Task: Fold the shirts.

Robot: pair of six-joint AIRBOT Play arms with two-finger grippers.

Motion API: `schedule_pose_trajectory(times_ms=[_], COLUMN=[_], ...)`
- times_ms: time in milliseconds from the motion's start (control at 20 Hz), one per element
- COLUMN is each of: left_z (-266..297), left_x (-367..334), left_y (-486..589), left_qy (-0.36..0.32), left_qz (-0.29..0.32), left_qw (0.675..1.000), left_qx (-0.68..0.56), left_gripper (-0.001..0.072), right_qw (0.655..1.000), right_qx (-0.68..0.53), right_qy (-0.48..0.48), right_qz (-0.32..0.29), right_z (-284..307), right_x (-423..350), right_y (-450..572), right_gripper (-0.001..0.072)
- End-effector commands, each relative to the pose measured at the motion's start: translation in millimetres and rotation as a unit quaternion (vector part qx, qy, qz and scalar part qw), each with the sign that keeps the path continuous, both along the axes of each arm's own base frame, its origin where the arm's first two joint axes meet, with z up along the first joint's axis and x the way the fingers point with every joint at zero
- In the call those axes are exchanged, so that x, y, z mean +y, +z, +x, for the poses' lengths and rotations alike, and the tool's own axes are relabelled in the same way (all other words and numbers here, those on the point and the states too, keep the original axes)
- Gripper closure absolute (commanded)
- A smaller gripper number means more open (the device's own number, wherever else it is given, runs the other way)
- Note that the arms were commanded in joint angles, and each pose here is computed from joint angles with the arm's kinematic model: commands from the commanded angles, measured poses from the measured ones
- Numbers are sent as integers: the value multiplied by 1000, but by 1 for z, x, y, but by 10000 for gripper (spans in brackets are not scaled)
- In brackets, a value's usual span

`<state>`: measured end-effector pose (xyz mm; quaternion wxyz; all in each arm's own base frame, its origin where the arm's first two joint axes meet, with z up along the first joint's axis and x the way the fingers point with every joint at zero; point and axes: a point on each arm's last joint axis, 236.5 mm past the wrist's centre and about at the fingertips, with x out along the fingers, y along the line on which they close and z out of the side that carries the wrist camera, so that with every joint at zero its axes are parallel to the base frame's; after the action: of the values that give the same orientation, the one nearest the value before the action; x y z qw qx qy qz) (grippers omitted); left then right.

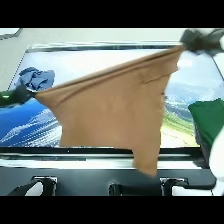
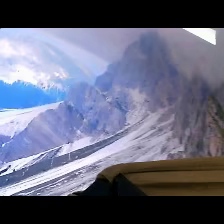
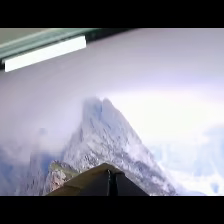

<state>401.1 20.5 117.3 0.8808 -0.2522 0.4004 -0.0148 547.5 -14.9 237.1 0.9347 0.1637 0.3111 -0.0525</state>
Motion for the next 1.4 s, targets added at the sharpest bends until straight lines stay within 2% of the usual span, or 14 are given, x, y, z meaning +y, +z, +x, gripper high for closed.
schedule_pose_trajectory(times_ms=[0,150,300,350,400,450,500,650,700,850,1050,1250,1300,1350], left_z=[39,46,42,41,38,34,24,-63,-94,-155,-168,-164,-165,-164], left_x=[-4,-23,-39,-41,-38,-32,-20,23,28,1,-36,-47,-50,-52], left_y=[-103,-150,-171,-169,-162,-153,-144,-152,-161,-200,-226,-230,-230,-231], left_qy=[28,25,10,6,-2,-10,-23,-67,-65,-57,-59,-56,-62,-64], left_qz=[-45,-91,-101,-104,-109,-115,-112,-73,-74,-122,-183,-194,-191,-188], left_qw=[997,989,984,983,982,979,975,937,921,903,903,904,904,905], left_qx=[62,116,147,150,157,168,189,336,377,407,383,376,378,377], left_gripper=[667,667,667,628,412,171,120,134,210,211,220,259,281,373], right_qw=[981,949,928,927,929,936,943,926,910,869,867,861,857,855], right_qx=[128,208,258,261,255,244,239,336,380,475,482,492,499,502], right_qy=[-27,-9,-2,-1,3,26,52,31,28,39,39,46,48,46], right_qz=[145,239,269,268,269,253,224,170,160,129,125,120,122,123], right_z=[43,41,33,31,31,27,18,-53,-81,-139,-150,-158,-164,-170], right_x=[34,75,90,91,85,76,60,-19,-38,-63,-61,-61,-60,-58], right_y=[-140,-202,-236,-236,-227,-213,-199,-191,-195,-208,-214,-220,-227,-235], right_gripper=[674,675,675,604,364,227,195,165,175,175,175,175,175,175])
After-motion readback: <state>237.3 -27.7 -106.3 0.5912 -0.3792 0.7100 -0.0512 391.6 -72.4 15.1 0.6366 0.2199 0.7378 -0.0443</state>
